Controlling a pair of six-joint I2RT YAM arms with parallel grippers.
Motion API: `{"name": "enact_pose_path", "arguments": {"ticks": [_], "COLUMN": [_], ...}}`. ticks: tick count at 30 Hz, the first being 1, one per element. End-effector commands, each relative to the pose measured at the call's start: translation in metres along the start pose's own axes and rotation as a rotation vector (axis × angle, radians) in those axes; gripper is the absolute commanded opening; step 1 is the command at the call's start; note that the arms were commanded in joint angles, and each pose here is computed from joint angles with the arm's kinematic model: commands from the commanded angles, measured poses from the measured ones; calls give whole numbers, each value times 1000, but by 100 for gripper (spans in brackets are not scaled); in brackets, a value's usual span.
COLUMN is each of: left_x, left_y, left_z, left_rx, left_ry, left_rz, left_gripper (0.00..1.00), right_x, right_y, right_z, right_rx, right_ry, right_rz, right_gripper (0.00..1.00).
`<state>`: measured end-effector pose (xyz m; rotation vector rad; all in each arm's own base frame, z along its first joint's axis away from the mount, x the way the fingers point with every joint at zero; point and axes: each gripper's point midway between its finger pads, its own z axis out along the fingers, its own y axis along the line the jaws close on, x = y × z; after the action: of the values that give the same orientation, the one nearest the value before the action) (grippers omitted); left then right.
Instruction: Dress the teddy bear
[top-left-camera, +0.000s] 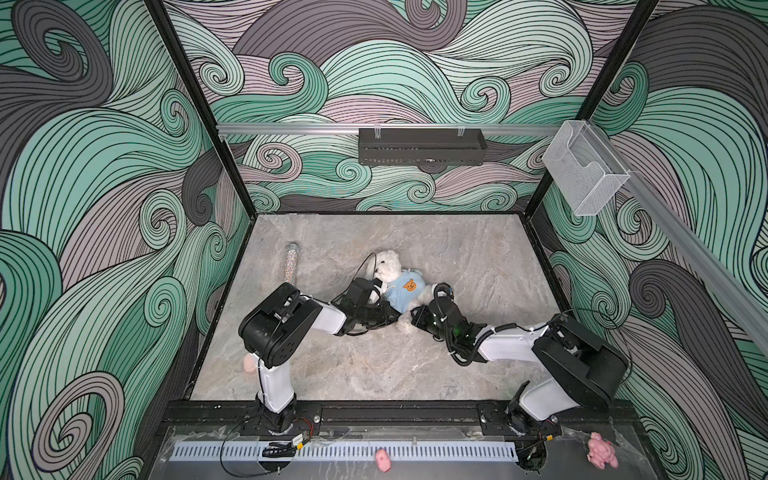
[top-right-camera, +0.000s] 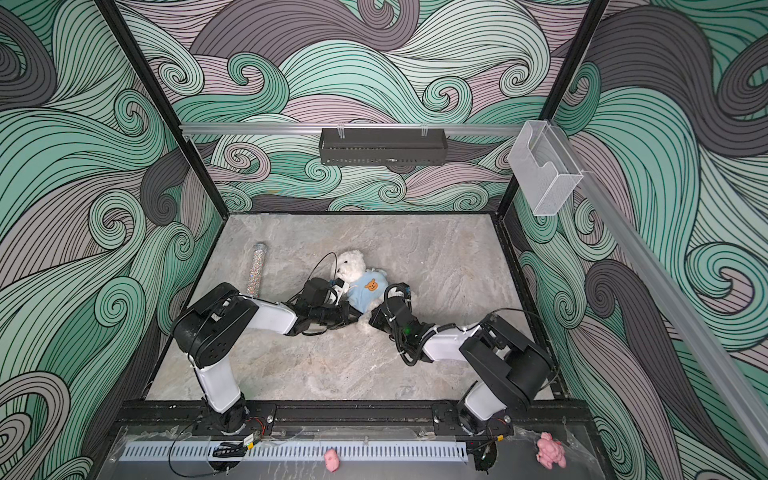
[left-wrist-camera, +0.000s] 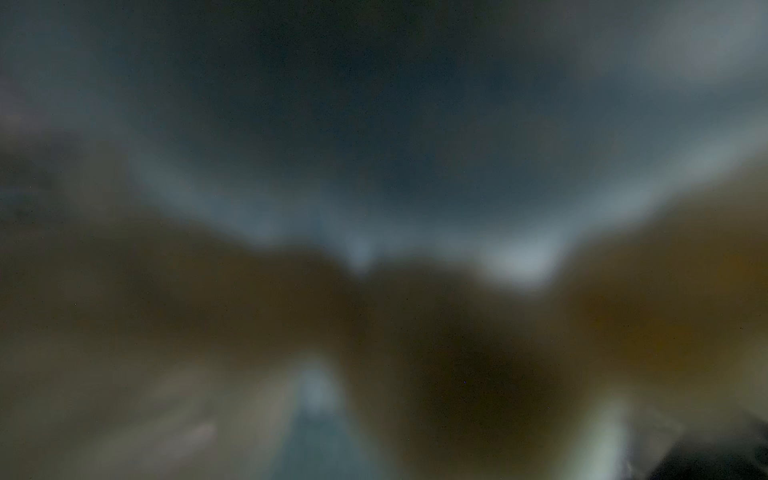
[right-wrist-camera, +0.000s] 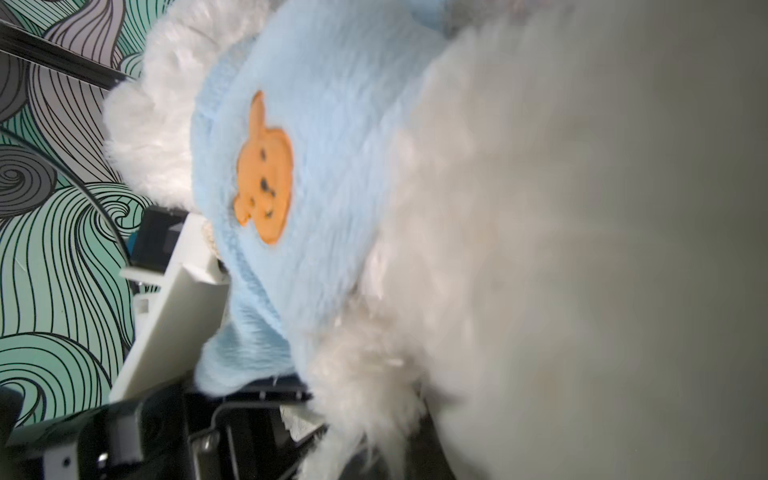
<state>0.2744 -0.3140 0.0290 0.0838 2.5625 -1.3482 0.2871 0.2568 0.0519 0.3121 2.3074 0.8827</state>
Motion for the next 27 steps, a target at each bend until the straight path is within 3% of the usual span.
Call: {"name": "enact_pose_path", "arguments": {"ticks": [1, 4, 8, 13, 17, 20, 24, 26, 27], "left_x": [12, 20, 19, -6, -27, -42, -55, -56, -57], "left_y": [-16, -12, -14, -49, -67, -69, -66, -67, -70], "left_z": [-12, -34, -71, -100, -96, -87, -85, -87, -88], "left_rx": [22, -51, -145, -195, -235, -279, -345, -350, -347], "left_ry": [50, 64, 24, -26, -18, -28, -34, -32, -36], "left_rz": [82, 137, 212, 351, 422, 423, 405, 420, 428], "left_gripper": [37, 47, 49, 38, 27, 25, 37, 42, 44], "right_x": [-14, -8, -3, 7, 15, 21, 23, 14, 10], "right_y": [13, -3, -12, -17, -25, -29, -41, -60, -68], "right_z": [-2, -8, -17, -18, -19, -20, -29, -40, -48], "right_rx": [-87, -38, 0, -2, -3, -9, 57, 188, 248], "right_ry": [6, 57, 101, 146, 165, 182, 207, 204, 207], "right_rz": [-76, -161, -268, -338, -355, -361, -406, -414, -420], "right_gripper": [0, 0, 0, 0, 0, 0, 0, 2, 7]}}
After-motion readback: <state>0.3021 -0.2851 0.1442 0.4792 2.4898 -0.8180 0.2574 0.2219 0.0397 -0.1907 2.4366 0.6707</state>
